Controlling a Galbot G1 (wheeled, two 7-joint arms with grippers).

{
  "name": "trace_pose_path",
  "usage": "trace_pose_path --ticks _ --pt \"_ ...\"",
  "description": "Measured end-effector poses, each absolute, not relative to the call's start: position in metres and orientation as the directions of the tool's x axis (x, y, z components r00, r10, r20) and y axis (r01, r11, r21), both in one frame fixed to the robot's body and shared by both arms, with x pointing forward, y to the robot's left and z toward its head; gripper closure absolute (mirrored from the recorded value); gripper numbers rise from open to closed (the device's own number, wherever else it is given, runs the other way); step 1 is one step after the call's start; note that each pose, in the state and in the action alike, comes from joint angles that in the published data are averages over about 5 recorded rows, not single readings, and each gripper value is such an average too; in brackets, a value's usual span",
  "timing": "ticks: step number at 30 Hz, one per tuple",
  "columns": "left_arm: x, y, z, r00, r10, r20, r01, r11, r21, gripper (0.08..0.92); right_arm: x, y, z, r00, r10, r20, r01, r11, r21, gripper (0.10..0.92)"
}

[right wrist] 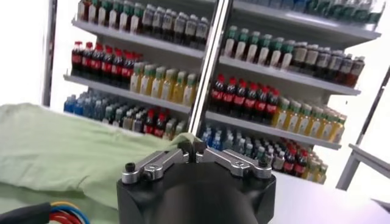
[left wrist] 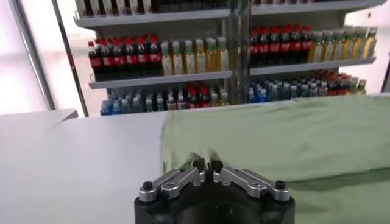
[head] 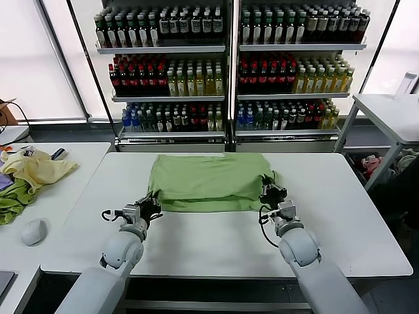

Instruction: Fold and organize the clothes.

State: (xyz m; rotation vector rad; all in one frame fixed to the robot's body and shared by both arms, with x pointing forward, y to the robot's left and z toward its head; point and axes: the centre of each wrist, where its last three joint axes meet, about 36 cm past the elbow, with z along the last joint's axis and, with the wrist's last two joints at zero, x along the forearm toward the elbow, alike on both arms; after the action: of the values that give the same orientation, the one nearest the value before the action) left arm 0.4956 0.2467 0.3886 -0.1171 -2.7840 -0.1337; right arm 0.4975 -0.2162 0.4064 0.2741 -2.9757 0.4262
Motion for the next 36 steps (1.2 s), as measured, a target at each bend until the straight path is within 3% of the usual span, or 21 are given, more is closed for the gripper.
trace_pose_path --ticks 13,23,26,36 --pt "0.481 0.254 0.386 -0.941 0.003 0.338 0.054 0.989 0.141 0.451 0.480 -0.235 0.403 -0.975 -0.124 0.187 -0.168 0.956 -0.241 0.458" --pt "0.479 0.267 0.382 -0.925 -0.039 0.378 0.027 0.986 0.166 0.198 0.479 -0.246 0.397 -0.950 -0.056 0.307 -0.114 0.978 -0.174 0.212" --pt "0.481 0.268 0.381 -0.916 -0.035 0.400 0.035 0.986 0.166 0.219 0.480 -0.246 0.395 -0.936 -0.050 0.349 -0.109 0.983 -0.150 0.242" --pt "0.485 0.269 0.384 -0.878 0.016 0.478 0.094 0.986 0.140 0.503 0.481 -0.245 0.394 -0.895 -0.062 0.441 -0.112 0.990 -0.088 0.524"
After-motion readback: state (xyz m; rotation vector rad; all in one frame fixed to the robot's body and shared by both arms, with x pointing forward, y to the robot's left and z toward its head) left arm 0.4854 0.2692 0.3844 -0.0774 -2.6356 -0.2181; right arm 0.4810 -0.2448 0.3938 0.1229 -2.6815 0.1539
